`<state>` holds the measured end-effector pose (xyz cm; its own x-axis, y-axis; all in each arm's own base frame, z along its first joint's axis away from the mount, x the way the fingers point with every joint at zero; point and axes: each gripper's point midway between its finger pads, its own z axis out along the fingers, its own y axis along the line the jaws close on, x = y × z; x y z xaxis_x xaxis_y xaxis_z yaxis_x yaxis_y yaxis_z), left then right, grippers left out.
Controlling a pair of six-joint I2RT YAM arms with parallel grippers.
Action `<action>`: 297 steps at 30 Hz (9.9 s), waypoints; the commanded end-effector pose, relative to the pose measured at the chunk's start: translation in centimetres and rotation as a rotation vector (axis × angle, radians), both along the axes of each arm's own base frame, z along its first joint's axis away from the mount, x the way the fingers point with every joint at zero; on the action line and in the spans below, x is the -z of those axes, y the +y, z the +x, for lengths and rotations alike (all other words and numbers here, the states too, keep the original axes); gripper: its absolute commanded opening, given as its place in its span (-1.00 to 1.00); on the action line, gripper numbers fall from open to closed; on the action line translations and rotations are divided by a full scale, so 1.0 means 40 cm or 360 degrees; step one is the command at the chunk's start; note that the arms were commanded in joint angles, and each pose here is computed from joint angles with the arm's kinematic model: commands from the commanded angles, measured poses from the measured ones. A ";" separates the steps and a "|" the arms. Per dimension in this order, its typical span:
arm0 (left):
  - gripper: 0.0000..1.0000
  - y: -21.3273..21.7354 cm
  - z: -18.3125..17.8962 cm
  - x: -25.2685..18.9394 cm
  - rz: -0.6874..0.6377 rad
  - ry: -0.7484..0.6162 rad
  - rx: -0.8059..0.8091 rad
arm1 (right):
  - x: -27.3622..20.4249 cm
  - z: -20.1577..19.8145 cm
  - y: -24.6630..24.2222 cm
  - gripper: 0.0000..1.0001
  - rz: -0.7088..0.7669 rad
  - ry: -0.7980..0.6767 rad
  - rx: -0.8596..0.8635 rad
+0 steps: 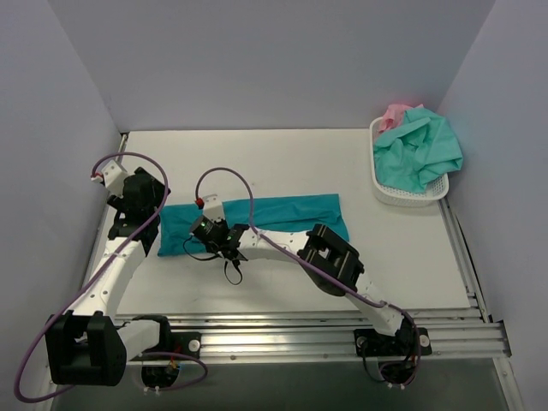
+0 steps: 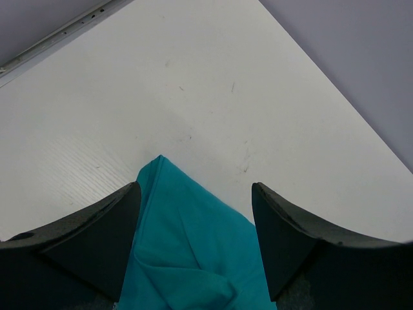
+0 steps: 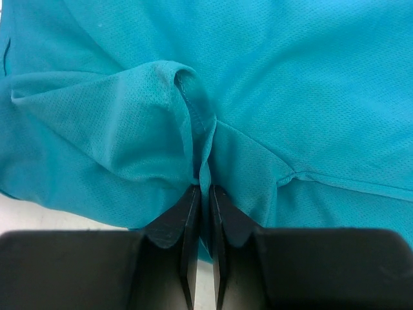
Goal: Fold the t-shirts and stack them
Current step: Fold the other side of the tshirt into a rectangle, then rotate the tshirt 90 degrees, then grab the bottom of the folded rectangular tshirt with both arms
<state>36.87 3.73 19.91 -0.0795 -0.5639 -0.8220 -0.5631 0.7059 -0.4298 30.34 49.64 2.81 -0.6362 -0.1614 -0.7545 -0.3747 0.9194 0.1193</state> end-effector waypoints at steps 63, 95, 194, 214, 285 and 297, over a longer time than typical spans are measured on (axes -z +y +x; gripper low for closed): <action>0.56 0.004 0.013 -0.039 -0.0029 -0.0121 -0.0019 | -0.118 0.096 0.121 -0.57 0.0185 -0.0156 -0.0016; 0.57 0.032 -0.025 -0.064 0.0008 -0.0136 -0.0089 | -0.158 -0.151 0.100 0.52 0.0188 -0.0193 -0.0126; -0.79 -0.183 0.848 0.217 -0.1078 -0.0100 0.0777 | -0.343 0.066 -0.539 0.51 0.0204 -0.0398 0.0607; -0.20 -0.776 0.860 0.100 -0.1254 -0.0549 0.1383 | -0.351 0.074 -0.615 0.48 0.0223 -0.0423 0.0695; 0.88 -0.409 -0.252 0.209 -0.0347 0.0196 0.0753 | -0.086 -0.181 -0.559 0.48 0.0690 0.0108 0.0610; 0.89 -0.435 -0.295 0.377 -0.0432 0.0279 0.0767 | -0.038 -0.272 -0.550 0.30 0.0738 0.0179 0.0600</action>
<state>23.53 -12.47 3.67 -0.5603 -0.5562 -0.6137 -0.3038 0.8274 -0.4724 19.17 28.87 4.26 -0.7038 0.3439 -0.6216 -0.0534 0.8470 0.5290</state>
